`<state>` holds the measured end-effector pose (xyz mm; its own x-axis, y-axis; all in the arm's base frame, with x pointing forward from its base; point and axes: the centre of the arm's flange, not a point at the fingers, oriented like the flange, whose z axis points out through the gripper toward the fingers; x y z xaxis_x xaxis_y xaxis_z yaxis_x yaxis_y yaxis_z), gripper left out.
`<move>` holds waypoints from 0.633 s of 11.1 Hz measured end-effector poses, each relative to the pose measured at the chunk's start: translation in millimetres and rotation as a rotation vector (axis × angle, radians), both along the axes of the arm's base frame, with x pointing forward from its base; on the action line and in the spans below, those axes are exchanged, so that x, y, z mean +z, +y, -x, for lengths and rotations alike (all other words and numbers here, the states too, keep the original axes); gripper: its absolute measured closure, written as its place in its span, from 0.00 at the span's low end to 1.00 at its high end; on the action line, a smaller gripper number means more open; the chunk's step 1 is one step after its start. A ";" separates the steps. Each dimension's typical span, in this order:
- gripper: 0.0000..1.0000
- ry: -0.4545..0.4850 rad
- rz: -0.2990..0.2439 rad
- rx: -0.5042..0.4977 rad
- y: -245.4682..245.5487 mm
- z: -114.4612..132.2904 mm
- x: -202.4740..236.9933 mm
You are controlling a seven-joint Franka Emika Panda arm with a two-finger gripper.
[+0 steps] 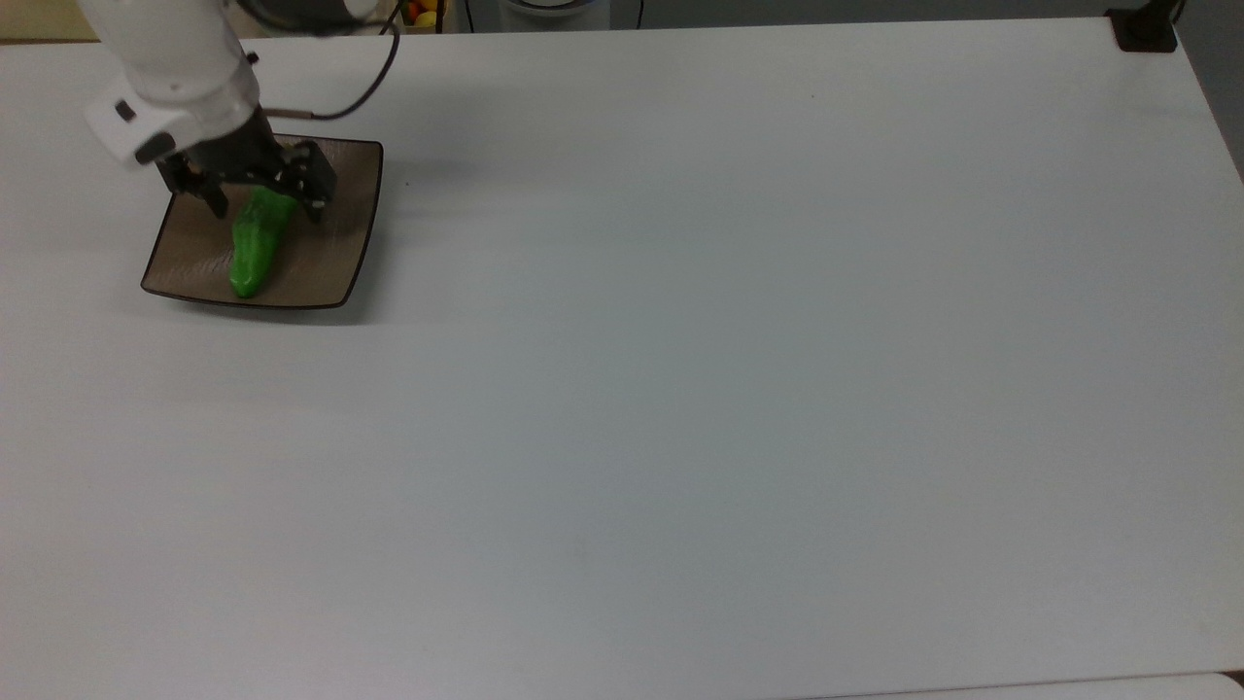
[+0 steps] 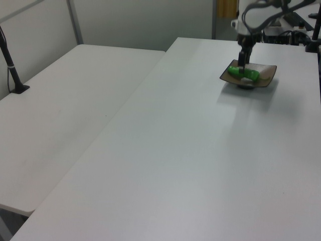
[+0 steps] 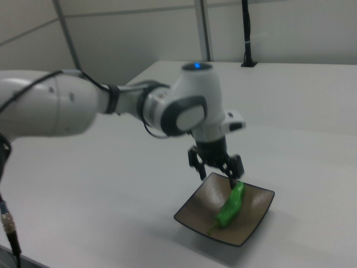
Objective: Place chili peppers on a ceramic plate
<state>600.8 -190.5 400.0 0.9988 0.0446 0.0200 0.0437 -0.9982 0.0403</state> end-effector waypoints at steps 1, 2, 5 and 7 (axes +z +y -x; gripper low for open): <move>0.00 -0.005 -0.001 -0.011 10.6 2.0 35.6; 0.00 0.000 -0.005 -0.030 30.1 6.7 81.6; 0.00 -0.001 -0.047 -0.027 111.7 32.3 187.1; 0.00 -0.021 -0.111 0.034 169.1 49.6 220.2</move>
